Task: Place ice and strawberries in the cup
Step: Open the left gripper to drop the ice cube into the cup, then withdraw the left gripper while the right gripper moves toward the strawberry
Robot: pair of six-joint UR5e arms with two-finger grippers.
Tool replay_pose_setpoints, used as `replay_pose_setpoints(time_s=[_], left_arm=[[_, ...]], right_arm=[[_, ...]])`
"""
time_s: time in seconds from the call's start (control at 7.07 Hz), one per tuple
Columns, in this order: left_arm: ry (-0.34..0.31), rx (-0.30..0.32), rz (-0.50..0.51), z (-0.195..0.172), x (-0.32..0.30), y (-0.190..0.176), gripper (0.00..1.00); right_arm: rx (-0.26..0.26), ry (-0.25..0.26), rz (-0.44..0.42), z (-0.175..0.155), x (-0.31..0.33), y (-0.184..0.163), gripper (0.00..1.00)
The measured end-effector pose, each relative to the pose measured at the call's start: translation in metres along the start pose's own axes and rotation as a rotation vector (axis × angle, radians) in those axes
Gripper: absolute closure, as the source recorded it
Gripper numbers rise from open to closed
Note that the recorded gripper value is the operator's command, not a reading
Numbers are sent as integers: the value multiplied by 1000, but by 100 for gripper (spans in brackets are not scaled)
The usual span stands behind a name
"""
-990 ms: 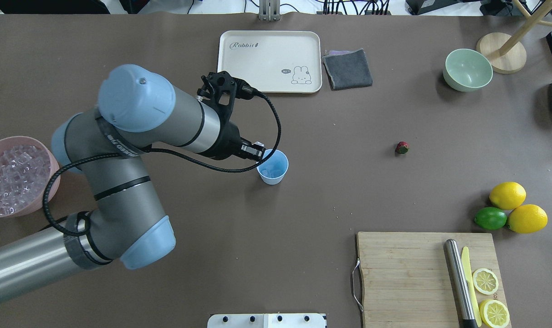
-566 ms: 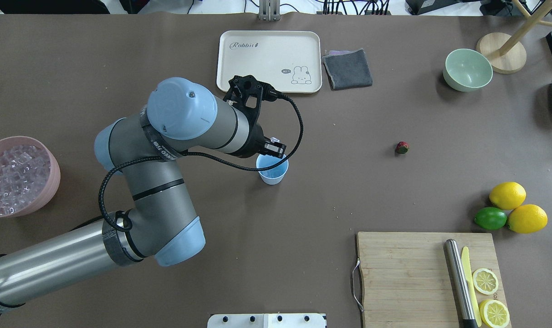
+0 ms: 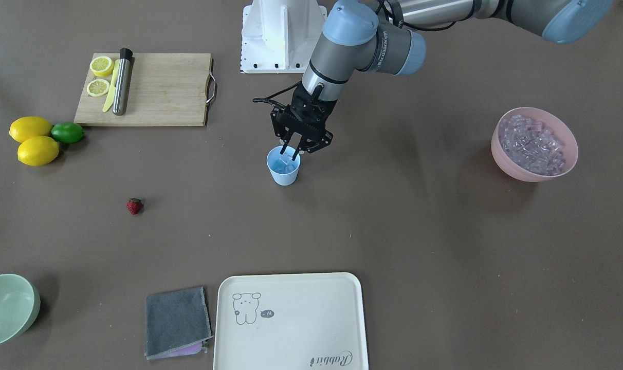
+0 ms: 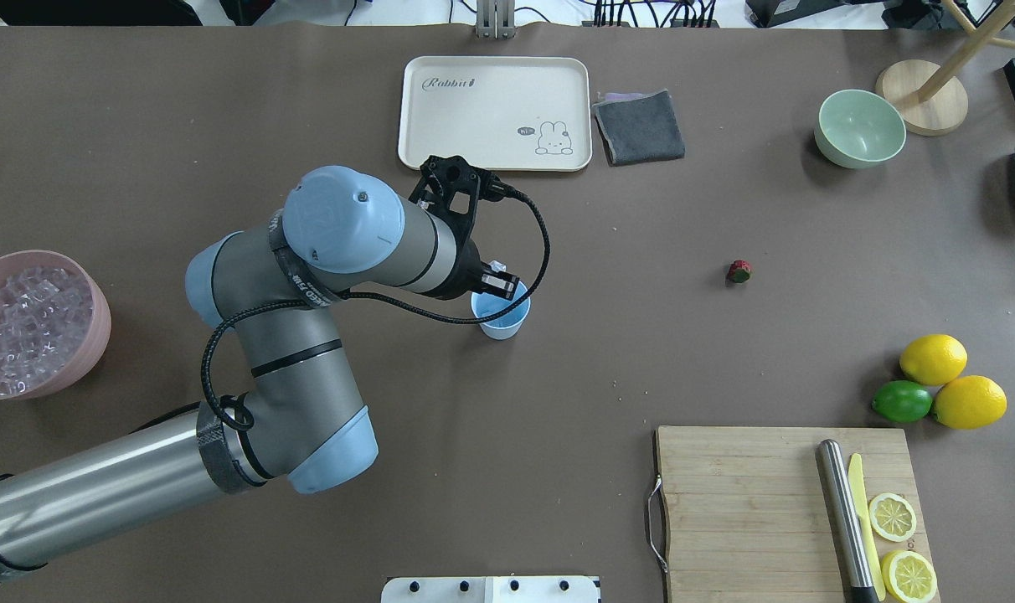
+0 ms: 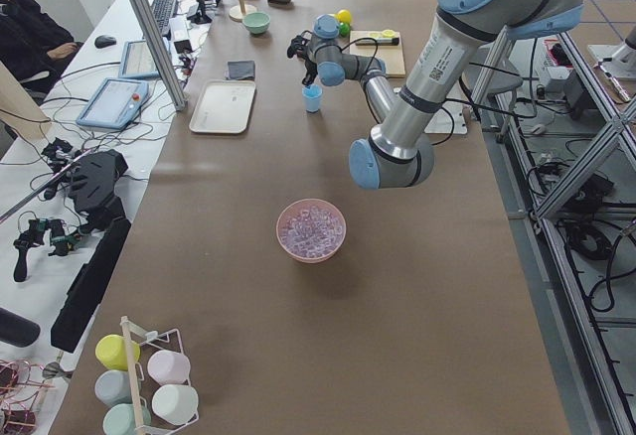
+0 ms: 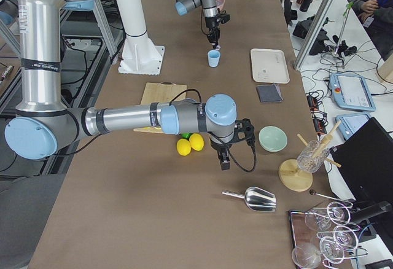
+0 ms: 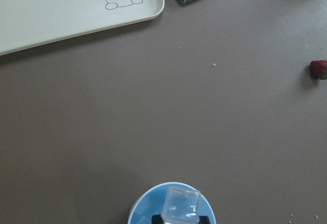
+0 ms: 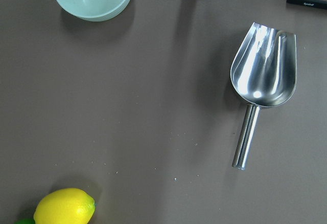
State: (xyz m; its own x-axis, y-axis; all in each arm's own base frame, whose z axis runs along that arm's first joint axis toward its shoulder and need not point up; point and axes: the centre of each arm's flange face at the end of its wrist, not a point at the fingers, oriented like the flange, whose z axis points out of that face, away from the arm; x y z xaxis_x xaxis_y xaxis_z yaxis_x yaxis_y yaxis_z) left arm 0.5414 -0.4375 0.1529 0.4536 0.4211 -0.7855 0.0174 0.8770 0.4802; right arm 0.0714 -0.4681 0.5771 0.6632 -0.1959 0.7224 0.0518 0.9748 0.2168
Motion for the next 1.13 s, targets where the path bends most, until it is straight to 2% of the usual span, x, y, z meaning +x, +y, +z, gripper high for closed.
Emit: replay_pose_setpoints(time_s=[0.14,0.42,0.71,0.85,1.13], left_arm=[[-4,3,-14,0,0,0,4],[-20,24,-43,0,0,-1,3],[-18,39,-52,-6,1,-4,3],[-24,48,-56,-18,-11,-8,3],[-60,3,-54,-78,-80,-9,3]], right_arm=[[-1,2,0,0,0,0,0],[-6,3,2,3,3,4,0],[20,7,-16,5,5,9,0],[39,5,-33,2,-1,3,0],[75,-15,-83,-10,-36,-40,0]])
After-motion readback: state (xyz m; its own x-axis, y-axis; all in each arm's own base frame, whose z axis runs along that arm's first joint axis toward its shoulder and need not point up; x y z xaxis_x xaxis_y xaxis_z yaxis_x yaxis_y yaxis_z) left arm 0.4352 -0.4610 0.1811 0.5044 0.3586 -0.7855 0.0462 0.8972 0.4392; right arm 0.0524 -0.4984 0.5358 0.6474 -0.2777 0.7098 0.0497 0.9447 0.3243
